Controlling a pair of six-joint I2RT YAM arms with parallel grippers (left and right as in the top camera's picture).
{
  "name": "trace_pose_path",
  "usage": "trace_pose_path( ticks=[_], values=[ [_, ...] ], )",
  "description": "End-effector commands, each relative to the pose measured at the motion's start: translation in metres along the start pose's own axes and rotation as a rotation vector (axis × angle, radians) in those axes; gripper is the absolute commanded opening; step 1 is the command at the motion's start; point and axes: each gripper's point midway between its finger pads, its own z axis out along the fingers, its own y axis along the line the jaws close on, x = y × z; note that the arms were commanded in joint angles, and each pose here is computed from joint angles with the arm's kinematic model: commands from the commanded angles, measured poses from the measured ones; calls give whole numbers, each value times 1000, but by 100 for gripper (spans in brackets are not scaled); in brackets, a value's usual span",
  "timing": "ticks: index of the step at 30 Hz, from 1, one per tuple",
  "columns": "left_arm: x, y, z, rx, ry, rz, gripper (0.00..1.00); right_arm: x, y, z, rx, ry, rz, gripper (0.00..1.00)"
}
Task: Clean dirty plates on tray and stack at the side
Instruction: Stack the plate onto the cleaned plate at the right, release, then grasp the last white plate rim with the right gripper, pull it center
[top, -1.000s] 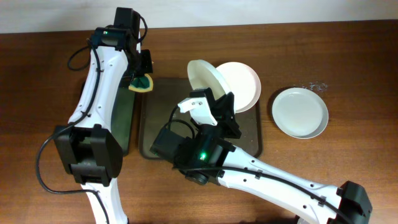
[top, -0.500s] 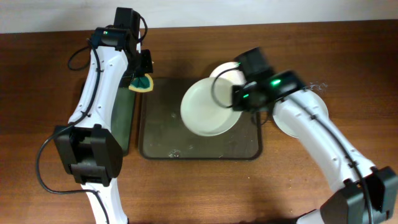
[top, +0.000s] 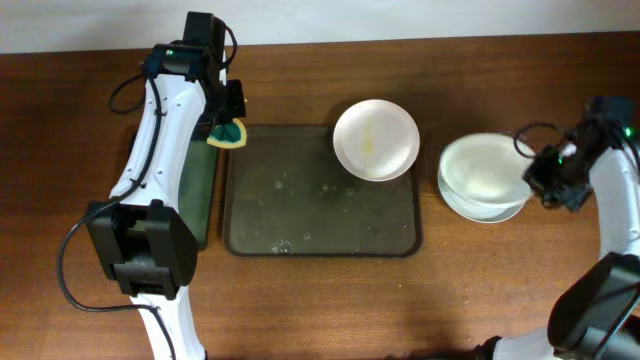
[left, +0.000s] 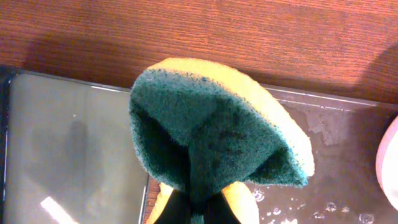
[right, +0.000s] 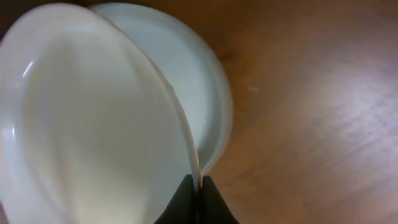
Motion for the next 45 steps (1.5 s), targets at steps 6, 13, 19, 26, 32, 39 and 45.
trace_pose_path(
  ticks=[6, 13, 19, 26, 32, 39, 45],
  values=[
    [-4, -5, -6, 17, -19, 20, 0, 11, -17, 50, -4, -9, -6, 29],
    [-4, -5, -6, 17, -18, 20, 0, 13, 35, 15, -29, -6, -157, 51],
    [-4, -5, -6, 17, -18, 20, 0, 13, 110, -29, -191, -51, -292, 56],
    [-4, -5, -6, 17, -18, 20, 0, 66, 186, 37, -215, 31, -341, 48],
    [-4, -5, -6, 17, -18, 20, 0, 116, 216, 102, -159, 144, -319, 36],
    [-4, -5, -6, 17, -18, 20, 0, 175, 221, 114, -99, 245, -432, 33],
    [-4, -5, -6, 17, -18, 20, 0, 253, 220, 98, -79, 418, -592, 25]
  ],
)
